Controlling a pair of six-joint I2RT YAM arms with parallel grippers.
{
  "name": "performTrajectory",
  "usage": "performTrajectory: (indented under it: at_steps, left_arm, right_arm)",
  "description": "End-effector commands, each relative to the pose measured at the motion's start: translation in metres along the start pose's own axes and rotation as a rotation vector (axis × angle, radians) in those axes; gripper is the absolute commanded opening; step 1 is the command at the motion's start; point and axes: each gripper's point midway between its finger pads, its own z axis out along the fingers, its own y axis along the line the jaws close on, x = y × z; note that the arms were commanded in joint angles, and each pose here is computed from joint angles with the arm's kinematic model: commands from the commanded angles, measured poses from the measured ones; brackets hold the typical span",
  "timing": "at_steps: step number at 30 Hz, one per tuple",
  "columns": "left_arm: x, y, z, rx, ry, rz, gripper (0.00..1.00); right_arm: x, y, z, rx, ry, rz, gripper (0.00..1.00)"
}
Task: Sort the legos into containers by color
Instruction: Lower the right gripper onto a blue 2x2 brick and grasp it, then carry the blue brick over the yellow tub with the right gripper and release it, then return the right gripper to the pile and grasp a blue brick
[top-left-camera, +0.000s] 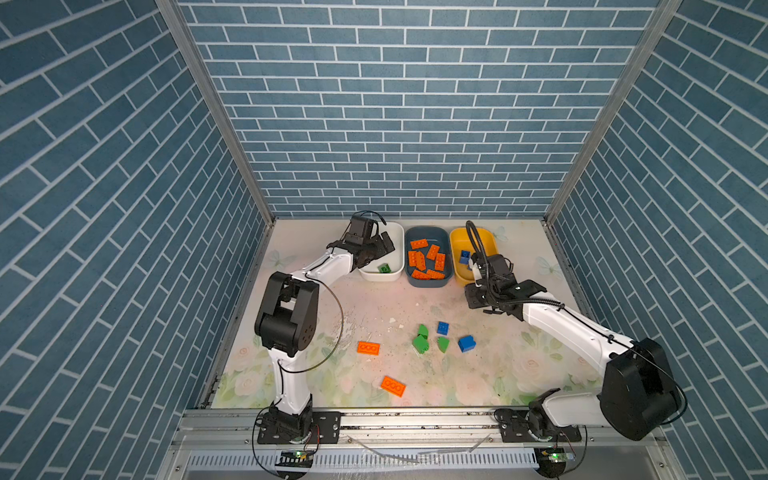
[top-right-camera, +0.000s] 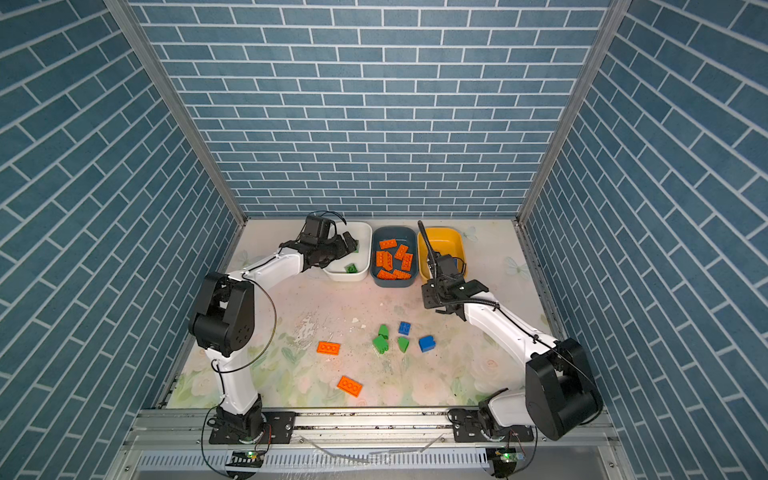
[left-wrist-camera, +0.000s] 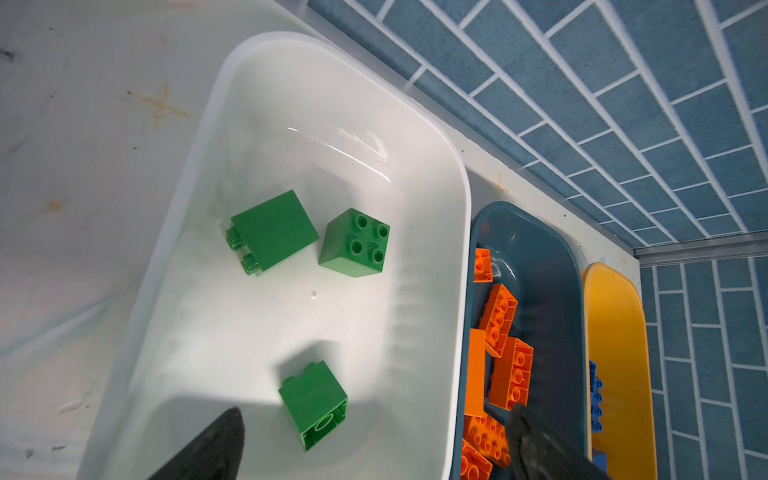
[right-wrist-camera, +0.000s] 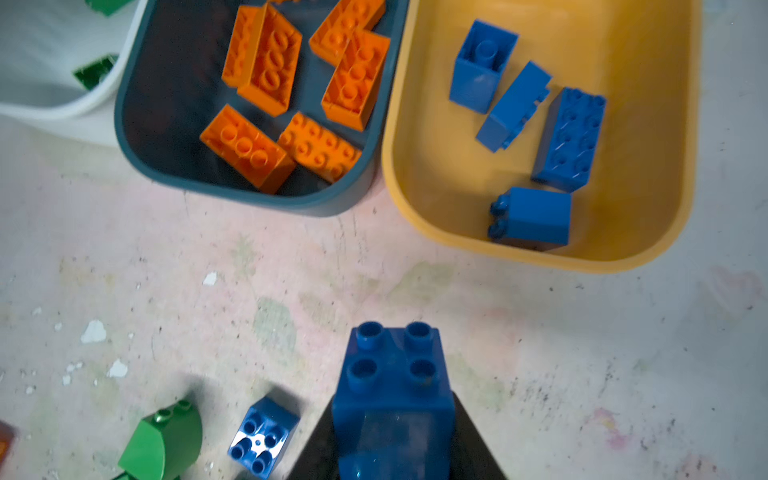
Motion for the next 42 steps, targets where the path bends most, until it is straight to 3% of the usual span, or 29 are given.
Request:
performTrajectory:
  at_steps: [1,8,14,19,23,31,42]
  left_arm:
    - [-0.013,-0.010,-0.021,0.019,-0.060,0.001,0.99]
    - [-0.015,-0.017,-0.036,0.056,-0.077,0.056,0.99]
    - [-0.012,-0.020,-0.042,0.073,-0.064,0.072,0.99]
    - [-0.010,-0.023,-0.048,0.104,-0.077,0.076,0.99]
    - [-0.010,-0.020,-0.055,0.110,-0.115,0.080,0.99]
    - [-0.010,-0.020,-0.068,0.083,-0.109,0.149,0.99]
    - [-0.005,-0.012,-0.076,0.066,-0.144,0.140,0.99]
  right_arm:
    - [-0.038,-0.006,-0.005,-0.025,-0.098,0.058,0.20]
    - [-0.089,-0.046,0.009,0.028,-0.118,0.114,0.21]
    - [-0.107,-0.085,0.041,0.096,-0.083,0.133,0.21]
    - [-0.129,-0.097,0.073,0.080,-0.039,0.086,0.22]
    - [-0.149,-0.112,0.103,0.149,-0.048,0.036,0.23]
    - [-0.176,-0.120,0.129,0.180,-0.075,0.071,0.34]
    - [-0.165,-0.104,0.111,0.105,-0.083,0.107,0.55]
